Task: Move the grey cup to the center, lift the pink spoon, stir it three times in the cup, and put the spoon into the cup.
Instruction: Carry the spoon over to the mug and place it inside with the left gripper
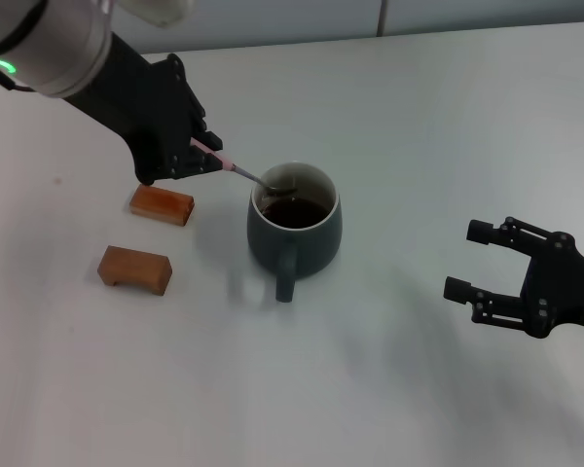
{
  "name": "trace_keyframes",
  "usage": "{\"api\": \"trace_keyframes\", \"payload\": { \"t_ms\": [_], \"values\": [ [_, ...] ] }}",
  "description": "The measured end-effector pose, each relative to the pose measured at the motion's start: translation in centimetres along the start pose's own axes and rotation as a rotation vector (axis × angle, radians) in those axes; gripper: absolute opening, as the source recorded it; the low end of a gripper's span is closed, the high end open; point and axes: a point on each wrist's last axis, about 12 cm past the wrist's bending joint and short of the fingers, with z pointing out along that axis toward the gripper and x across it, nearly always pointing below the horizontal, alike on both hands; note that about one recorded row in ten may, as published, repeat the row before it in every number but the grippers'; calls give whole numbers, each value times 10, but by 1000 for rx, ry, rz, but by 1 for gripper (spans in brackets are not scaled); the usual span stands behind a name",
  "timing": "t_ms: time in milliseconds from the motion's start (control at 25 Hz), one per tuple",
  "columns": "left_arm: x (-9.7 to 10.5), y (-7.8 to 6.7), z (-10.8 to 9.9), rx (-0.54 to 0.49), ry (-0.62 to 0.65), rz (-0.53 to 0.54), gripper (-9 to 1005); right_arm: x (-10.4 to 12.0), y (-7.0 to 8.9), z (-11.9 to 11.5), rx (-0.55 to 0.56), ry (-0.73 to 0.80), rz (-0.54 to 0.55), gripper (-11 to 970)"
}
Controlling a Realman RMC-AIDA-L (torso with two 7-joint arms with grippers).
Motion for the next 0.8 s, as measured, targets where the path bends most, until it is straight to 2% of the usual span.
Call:
{"api": "trace_keyframes", "payload": {
  "t_ms": [200, 480, 800],
  "values": [
    [-7, 2, 8, -7, 54, 40, 127, 0, 0, 1, -2, -2, 2, 838],
    [-18, 7, 33, 32, 141, 92, 127, 0, 0, 3, -7, -6, 2, 838],
    [-29, 9, 48, 22, 181, 149, 127, 0, 1, 3, -9, -8, 5, 838]
  ]
}}
